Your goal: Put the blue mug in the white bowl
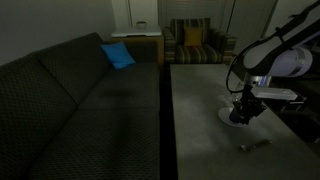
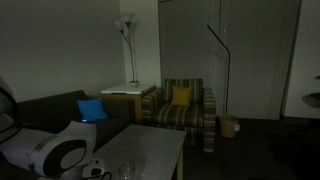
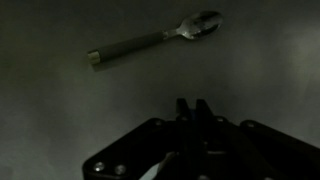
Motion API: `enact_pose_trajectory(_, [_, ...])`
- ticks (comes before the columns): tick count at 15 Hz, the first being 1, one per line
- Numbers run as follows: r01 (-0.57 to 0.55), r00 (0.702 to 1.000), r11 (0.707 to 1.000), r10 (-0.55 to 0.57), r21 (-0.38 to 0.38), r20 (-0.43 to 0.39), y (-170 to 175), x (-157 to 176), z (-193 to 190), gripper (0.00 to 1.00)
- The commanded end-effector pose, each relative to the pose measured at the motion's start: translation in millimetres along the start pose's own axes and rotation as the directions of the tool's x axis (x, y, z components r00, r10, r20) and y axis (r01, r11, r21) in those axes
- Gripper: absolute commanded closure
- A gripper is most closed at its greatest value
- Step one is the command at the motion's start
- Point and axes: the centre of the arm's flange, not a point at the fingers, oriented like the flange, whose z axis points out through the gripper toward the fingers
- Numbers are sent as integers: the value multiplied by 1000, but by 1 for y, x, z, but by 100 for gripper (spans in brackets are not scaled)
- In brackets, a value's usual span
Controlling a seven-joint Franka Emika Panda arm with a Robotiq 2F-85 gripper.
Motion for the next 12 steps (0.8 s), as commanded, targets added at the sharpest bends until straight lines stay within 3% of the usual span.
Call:
enact_pose_trajectory(1, [8,996,1000,-8,0,-94,3,0,-4,97])
enact_pose_trajectory(6, [30,972,999,-26,15,-235,1,18,-16,97])
enact_pose_trajectory(12, [38,975,999,-31,28,-218,-14,45,3,97])
